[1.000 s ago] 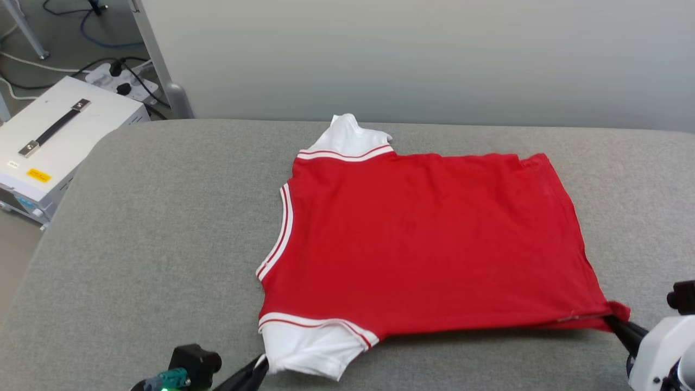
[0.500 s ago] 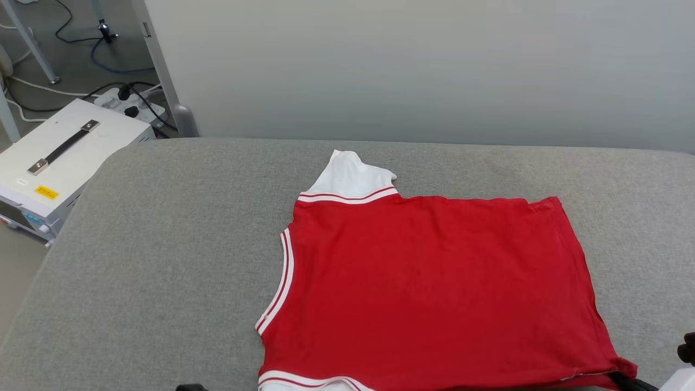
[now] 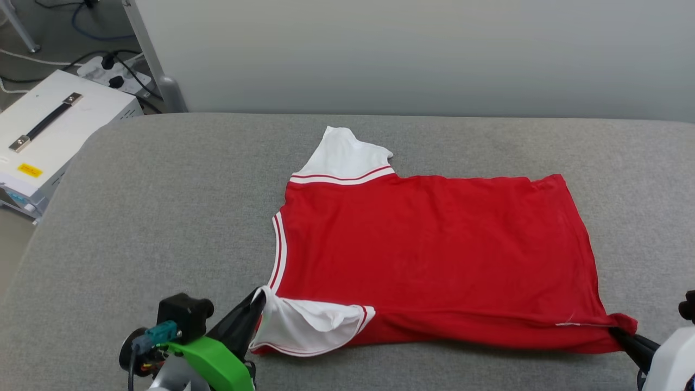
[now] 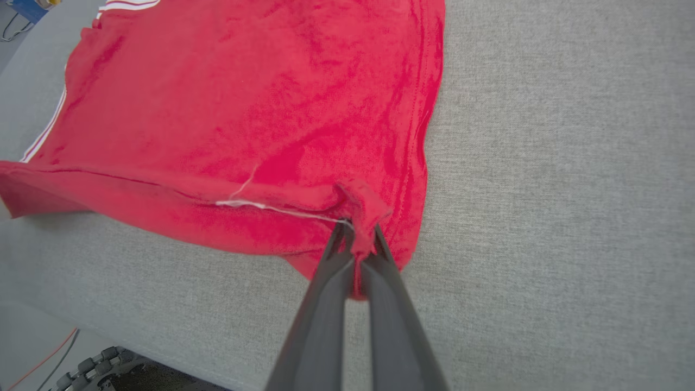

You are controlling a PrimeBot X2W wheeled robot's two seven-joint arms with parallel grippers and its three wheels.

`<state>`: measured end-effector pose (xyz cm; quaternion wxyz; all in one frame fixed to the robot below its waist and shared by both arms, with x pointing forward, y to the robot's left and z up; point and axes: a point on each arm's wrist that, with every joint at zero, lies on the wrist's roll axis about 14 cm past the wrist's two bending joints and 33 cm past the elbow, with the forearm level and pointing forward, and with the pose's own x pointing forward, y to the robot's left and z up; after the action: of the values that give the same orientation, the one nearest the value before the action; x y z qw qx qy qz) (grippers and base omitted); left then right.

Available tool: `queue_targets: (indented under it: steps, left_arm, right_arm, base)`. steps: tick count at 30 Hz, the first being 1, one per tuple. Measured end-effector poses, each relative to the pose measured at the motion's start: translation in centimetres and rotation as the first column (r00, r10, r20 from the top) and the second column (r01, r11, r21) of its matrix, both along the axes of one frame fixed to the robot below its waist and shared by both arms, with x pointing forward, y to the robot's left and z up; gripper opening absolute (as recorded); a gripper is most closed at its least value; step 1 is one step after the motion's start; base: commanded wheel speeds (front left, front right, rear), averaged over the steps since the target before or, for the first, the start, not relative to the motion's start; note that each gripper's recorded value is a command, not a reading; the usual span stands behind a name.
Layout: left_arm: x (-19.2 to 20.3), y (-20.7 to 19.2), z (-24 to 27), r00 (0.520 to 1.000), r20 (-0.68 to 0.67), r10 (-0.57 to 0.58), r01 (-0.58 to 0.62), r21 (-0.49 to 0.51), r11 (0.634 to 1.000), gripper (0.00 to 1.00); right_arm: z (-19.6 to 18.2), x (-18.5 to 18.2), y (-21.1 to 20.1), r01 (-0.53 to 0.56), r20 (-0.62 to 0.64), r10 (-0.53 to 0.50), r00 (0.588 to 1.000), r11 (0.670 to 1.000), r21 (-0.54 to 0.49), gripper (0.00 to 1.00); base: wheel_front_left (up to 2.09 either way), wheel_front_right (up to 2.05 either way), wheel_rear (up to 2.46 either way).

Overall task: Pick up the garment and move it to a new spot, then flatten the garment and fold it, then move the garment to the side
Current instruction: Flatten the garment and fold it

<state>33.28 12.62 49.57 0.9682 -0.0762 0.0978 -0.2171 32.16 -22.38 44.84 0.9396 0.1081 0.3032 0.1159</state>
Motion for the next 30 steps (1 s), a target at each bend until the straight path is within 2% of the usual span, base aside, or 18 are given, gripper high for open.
queue_targets:
  steps: [7, 17, 23, 24, 25, 30]
  left_arm:
    - [3.0, 0.0, -2.1, 0.999, -0.051, 0.008, -0.007, 0.031, 1.000, 0.00]
    - [6.5, -0.4, -5.2, 0.993, -0.114, -0.005, 0.013, 0.071, 0.997, 0.00]
    - [7.8, -0.2, -7.3, 0.988, -0.157, -0.004, 0.026, 0.137, 0.990, 0.00]
    - [7.8, -0.1, -7.8, 0.986, -0.167, -0.004, 0.030, 0.151, 0.988, 0.39]
    - [7.9, 0.0, -8.1, 0.985, -0.173, 0.000, 0.029, 0.161, 0.986, 1.00]
    - [8.3, 0.5, -8.9, 0.984, -0.174, 0.035, -0.007, 0.161, 0.987, 1.00]
  right_arm:
    - [-0.3, 2.6, -0.2, 0.021, -0.009, -0.021, 1.000, 0.999, -0.028, 0.00]
    - [-2.7, 4.7, -1.0, 0.041, -0.086, -0.047, 0.995, 0.996, -0.076, 0.00]
    - [-4.0, 5.5, -1.1, 0.039, -0.126, -0.050, 0.991, 0.995, -0.091, 0.00]
    - [-4.2, 5.6, -1.0, 0.031, -0.126, -0.043, 0.991, 0.995, -0.096, 0.29]
    - [-4.2, 5.8, -0.9, 0.027, -0.119, -0.039, 0.992, 0.994, -0.103, 1.00]
    - [-4.2, 6.6, -1.0, 0.041, -0.093, -0.051, 0.994, 0.994, -0.100, 1.00]
  base:
    - [0.00, 0.00, 0.00]
    - [0.00, 0.00, 0.00]
    - [0.00, 0.00, 0.00]
    - [0.00, 0.00, 0.00]
    - [0.00, 0.00, 0.00]
    - [0.00, 0.00, 0.00]
